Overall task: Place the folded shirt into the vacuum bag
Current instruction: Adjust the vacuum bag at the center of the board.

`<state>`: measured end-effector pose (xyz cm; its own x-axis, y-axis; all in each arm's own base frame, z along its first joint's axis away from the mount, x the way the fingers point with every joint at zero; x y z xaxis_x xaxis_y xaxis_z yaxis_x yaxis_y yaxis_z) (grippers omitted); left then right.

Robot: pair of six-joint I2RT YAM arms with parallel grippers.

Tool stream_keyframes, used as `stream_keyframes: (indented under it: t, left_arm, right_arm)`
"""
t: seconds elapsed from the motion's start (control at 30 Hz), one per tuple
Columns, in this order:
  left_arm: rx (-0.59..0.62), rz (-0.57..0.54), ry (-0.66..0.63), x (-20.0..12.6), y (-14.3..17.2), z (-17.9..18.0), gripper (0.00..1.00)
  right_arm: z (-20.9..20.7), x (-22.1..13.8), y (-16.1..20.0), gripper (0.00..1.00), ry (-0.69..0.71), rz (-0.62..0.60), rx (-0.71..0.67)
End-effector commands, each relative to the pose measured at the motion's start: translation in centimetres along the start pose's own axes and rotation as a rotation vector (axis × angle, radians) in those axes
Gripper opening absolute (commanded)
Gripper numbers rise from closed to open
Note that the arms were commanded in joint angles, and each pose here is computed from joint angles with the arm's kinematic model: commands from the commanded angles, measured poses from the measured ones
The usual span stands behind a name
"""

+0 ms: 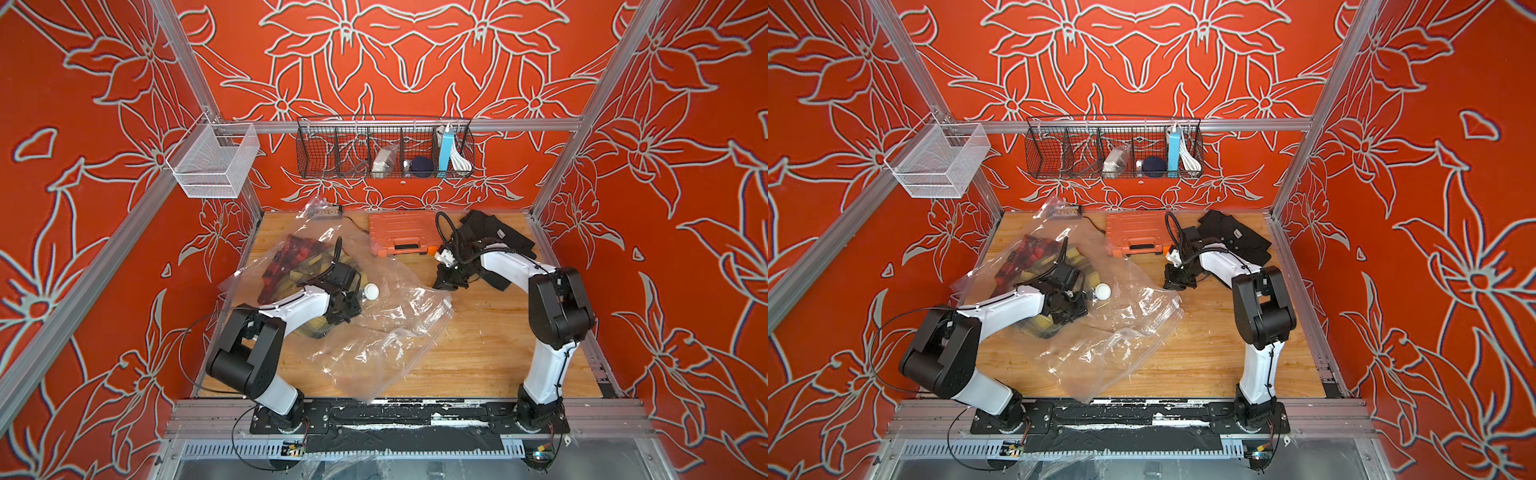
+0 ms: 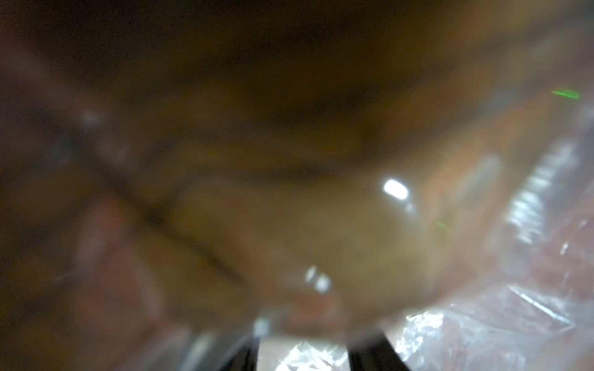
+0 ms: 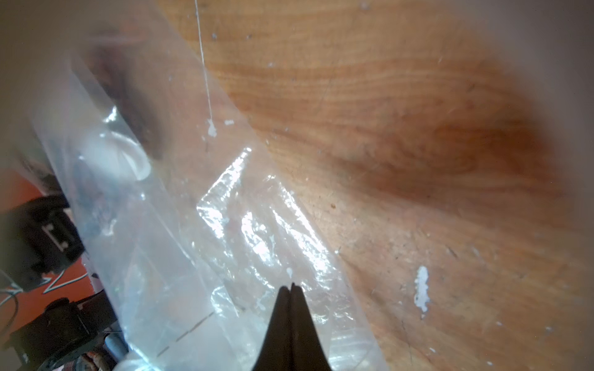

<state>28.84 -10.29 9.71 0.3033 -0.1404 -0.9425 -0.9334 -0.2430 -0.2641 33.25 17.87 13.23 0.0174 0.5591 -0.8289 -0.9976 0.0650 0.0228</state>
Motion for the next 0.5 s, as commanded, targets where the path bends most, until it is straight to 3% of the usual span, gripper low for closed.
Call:
stream_keyframes:
  t: [0.0,0.13,0.2,0.3,0.37,0.47]
  left_arm:
    - [0.021,-0.08,-0.034,0.0,-2.8,0.2,0.43]
    - [0.025,-0.096,-0.05,-1.2,-4.0,0.6,0.43]
    - [0.033,-0.103,-0.027,-2.4,-3.8,0.5,0.43]
    - [0.035,-0.133,0.022,-5.1,-3.0,0.0,0.44]
    - [0.057,-0.161,0.045,-7.1,-2.4,-0.6,0.44]
    - [0.097,-0.194,0.094,-9.4,-1.5,-2.0,0.44]
  right_arm:
    - [0.7,-1.0,1.3,0.04,-0.078,-0.016,0.003]
    - [0.3,-3.8,1.4,0.13,-0.055,-0.091,0.042]
    - [-1.1,-5.8,0.3,0.24,-0.015,-0.178,0.12]
    - [-4.0,-8.9,-1.9,0.49,0.13,-0.355,0.25]
    - [-5.2,-10.4,-3.6,0.55,0.2,-0.457,0.31]
    - [-5.9,-11.1,-6.7,0.55,0.243,-0.548,0.381]
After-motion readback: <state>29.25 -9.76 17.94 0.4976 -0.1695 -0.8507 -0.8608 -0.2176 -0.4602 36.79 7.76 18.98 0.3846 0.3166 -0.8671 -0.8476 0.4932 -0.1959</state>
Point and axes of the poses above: each gripper's point midway between its finger pads, its own x axis out along the fingers, its own z axis along the line the jaws close on, y = z × x, the point moved 7 cm from there along -x, back along the fingers, and after that the axes turned 12 degrees about x, right-handed, at the moved point
